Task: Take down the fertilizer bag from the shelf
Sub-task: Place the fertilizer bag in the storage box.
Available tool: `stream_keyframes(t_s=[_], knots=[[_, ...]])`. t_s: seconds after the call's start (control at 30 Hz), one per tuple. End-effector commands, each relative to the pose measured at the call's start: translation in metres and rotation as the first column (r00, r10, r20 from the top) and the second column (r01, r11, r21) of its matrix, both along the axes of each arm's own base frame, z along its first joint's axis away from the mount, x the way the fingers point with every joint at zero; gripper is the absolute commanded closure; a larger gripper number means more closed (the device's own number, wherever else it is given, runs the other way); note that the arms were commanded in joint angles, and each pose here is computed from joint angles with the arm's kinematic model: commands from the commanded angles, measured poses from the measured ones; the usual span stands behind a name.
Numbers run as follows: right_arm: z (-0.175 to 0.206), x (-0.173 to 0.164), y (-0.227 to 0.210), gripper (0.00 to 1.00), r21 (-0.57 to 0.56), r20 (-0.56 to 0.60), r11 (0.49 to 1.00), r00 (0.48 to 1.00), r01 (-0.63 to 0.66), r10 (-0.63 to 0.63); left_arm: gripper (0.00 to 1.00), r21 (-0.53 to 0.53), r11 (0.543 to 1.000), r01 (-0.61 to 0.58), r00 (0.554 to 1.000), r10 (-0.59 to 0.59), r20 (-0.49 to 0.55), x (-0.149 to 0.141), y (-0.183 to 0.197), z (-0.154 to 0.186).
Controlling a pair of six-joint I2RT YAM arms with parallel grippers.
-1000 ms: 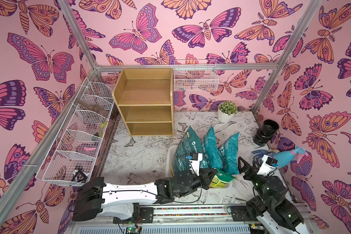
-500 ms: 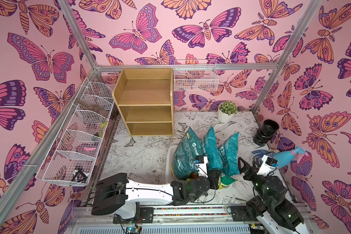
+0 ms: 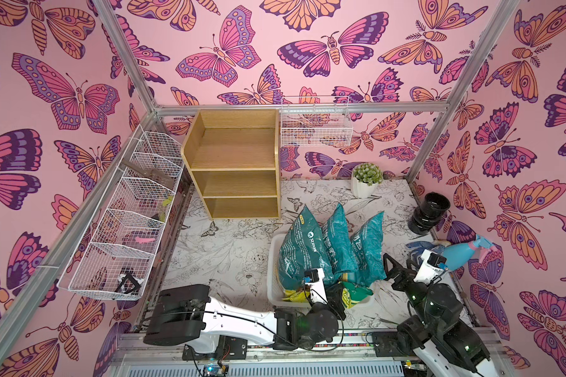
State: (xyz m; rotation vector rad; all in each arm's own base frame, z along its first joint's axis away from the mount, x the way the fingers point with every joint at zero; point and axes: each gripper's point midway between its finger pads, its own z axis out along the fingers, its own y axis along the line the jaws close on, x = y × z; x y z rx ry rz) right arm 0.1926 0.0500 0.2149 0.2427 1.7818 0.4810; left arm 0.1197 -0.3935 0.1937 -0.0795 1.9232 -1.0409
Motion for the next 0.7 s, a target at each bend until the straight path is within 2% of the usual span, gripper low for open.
stream_keyframes(t_s=[0.0, 0.03, 0.07, 0.1, 0.13, 0.17, 0.23, 0.27, 0.43, 0.67], knots=[[0.016, -0.005, 0.001, 0.01, 0.009, 0.040, 1.000, 0.999, -0.021, 0.021, 1.00, 0.124, 0.992, -0.033, 0.996, 0.022, 0.087, 0.002, 0.011, -0.003], [0.016, -0.005, 0.001, 0.01, 0.010, 0.040, 1.000, 0.999, -0.023, 0.023, 1.00, 0.125, 0.992, -0.033, 0.996, 0.021, 0.090, 0.002, 0.011, -0.003], [0.016, -0.005, 0.001, 0.01, 0.010, 0.041, 1.000, 0.999, -0.024, 0.023, 0.92, 0.131, 0.991, -0.035, 0.995, 0.023, 0.097, 0.002, 0.011, -0.002], [0.016, -0.005, 0.001, 0.01, 0.010, 0.041, 1.000, 0.999, -0.021, 0.021, 0.76, 0.131, 0.991, -0.037, 0.994, 0.024, 0.105, 0.003, 0.012, 0.000], [0.016, -0.005, 0.001, 0.01, 0.009, 0.042, 1.000, 0.999, -0.023, 0.022, 0.50, 0.135, 0.990, -0.036, 0.993, 0.020, 0.114, 0.003, 0.012, 0.002], [0.017, -0.005, 0.001, 0.01, 0.009, 0.042, 1.000, 0.999, -0.023, 0.023, 0.29, 0.133, 0.990, -0.034, 0.992, 0.017, 0.126, 0.003, 0.012, 0.007], [0.016, -0.005, 0.001, 0.01, 0.008, 0.042, 1.000, 0.999, -0.025, 0.024, 0.15, 0.135, 0.990, -0.030, 0.989, 0.010, 0.145, 0.004, 0.013, 0.015], [0.016, -0.005, 0.001, 0.01, 0.007, 0.041, 1.000, 0.999, -0.025, 0.024, 0.10, 0.136, 0.990, -0.026, 0.989, 0.005, 0.150, 0.005, 0.013, 0.018], [0.015, -0.005, 0.001, 0.01, 0.006, 0.039, 1.000, 0.999, -0.022, 0.022, 0.04, 0.111, 0.994, -0.009, 0.986, -0.009, 0.164, 0.010, 0.018, 0.038], [0.016, -0.004, 0.001, 0.01, 0.002, 0.043, 1.000, 0.999, -0.020, 0.020, 0.00, 0.028, 0.991, 0.128, 0.959, -0.131, 0.252, -0.005, 0.015, 0.123]])
